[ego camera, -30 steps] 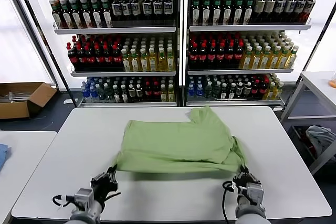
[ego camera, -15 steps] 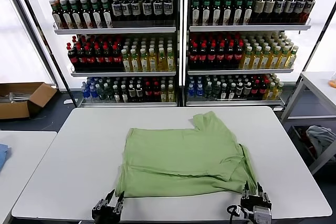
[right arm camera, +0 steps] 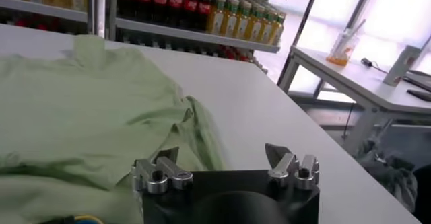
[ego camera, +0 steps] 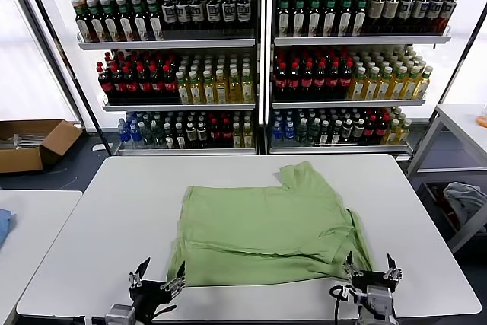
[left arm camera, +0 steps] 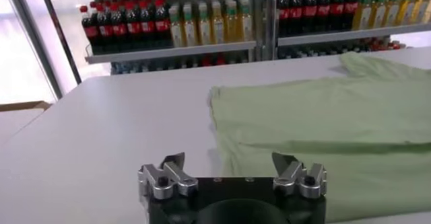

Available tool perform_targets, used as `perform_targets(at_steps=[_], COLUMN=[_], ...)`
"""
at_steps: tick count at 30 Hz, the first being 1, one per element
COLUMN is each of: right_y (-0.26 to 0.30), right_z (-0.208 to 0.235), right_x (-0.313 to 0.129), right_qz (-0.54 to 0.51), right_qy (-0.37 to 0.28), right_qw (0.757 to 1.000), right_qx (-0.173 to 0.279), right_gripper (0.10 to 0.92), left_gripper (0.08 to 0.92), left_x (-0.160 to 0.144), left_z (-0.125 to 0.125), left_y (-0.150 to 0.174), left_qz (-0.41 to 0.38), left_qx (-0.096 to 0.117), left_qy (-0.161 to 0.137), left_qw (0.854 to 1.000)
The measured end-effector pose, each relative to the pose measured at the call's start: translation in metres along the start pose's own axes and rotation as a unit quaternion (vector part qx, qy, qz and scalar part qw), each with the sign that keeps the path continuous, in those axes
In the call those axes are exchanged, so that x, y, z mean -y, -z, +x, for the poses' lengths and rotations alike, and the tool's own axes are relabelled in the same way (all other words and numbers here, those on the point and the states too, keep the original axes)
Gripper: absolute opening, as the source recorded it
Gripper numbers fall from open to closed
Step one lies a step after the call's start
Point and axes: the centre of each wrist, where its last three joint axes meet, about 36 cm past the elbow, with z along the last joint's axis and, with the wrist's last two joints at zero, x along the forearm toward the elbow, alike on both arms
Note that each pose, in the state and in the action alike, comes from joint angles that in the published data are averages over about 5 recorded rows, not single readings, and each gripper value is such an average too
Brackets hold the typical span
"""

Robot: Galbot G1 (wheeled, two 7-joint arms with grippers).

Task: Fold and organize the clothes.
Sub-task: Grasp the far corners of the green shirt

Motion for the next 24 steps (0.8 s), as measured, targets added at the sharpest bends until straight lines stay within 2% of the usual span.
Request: perform_targets(at_steps=[13,24], right_y=[0.013,0.051], right_z=[-0.055,-0.099], right_x=[-0.022,-0.055], right_qz=[0.019,-0.001], right_qy=[-0.005,-0.002], right_qw=[1.000,0.999], right_qx=[0.011,0.034], right_gripper=[0.823,0.823], left_gripper=[0.823,0.823], left_x=[-0.012,-0.022], left_z=[-0.037,-0.068], left_y=[0.011,0.022], left_qz=[0.000,-0.007], left_qx=[0.007,0.006], left_qy=[0.000,-0.013], left_qw=[1.000,1.000])
